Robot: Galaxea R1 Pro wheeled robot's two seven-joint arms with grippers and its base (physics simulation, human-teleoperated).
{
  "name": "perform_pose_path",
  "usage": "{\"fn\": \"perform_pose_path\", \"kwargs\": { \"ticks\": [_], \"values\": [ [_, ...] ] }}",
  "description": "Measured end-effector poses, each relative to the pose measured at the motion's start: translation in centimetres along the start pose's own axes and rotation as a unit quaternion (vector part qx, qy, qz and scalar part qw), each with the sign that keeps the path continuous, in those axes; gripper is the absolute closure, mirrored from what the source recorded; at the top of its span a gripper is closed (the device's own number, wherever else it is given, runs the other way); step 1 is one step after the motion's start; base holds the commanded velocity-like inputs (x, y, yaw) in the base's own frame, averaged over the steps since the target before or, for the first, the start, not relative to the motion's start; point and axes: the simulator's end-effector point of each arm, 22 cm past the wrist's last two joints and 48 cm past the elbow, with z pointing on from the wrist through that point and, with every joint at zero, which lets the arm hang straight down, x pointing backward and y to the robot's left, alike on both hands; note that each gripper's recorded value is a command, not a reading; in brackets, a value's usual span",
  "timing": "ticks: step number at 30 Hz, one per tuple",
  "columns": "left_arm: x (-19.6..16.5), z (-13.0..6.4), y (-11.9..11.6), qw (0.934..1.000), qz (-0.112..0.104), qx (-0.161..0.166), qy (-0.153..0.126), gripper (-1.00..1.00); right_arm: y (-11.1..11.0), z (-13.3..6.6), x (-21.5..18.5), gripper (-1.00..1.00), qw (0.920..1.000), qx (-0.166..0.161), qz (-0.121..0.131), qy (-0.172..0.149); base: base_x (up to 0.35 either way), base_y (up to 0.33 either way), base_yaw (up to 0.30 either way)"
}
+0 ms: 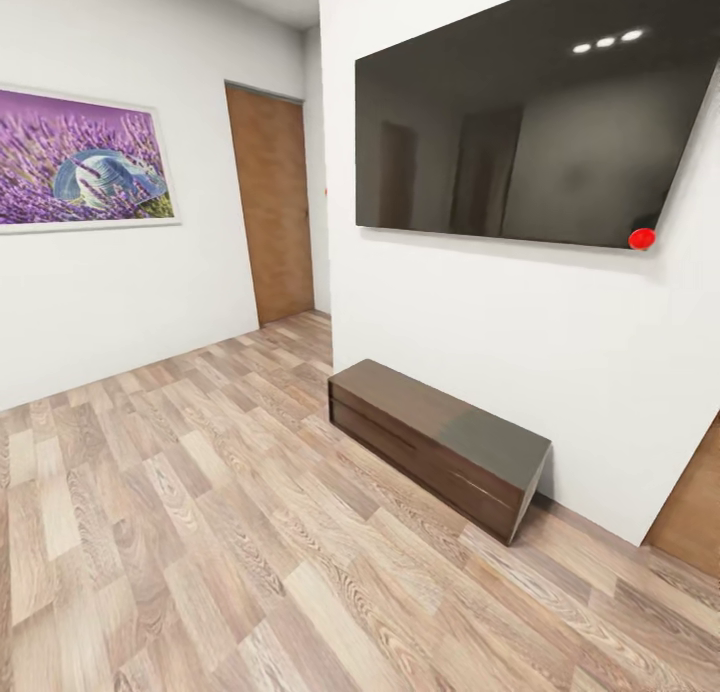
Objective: In the bedroom, move the book from the bed onto either nightstand, and place the two sandals side by side next to the bed.
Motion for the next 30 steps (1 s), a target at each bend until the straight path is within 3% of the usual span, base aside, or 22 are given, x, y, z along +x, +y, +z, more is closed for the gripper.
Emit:
{"fn": "perform_pose_path", "kwargs": {
  "ticks": [19,30],
  "values": [
    [0.00,0.00,0.00,1.0000,0.000,0.000,0.000,-1.00,-0.09,0.00,-0.02,-1.00,1.0000,0.001,0.000,0.000,0.000,0.002,-0.009],
    [-0.06,0.00,0.00,1.0000,0.000,0.000,-0.001,-1.00,0.01,0.00,-0.02,-1.00,1.0000,0.000,0.000,0.000,0.013,0.022,-0.170]
  ]
}}
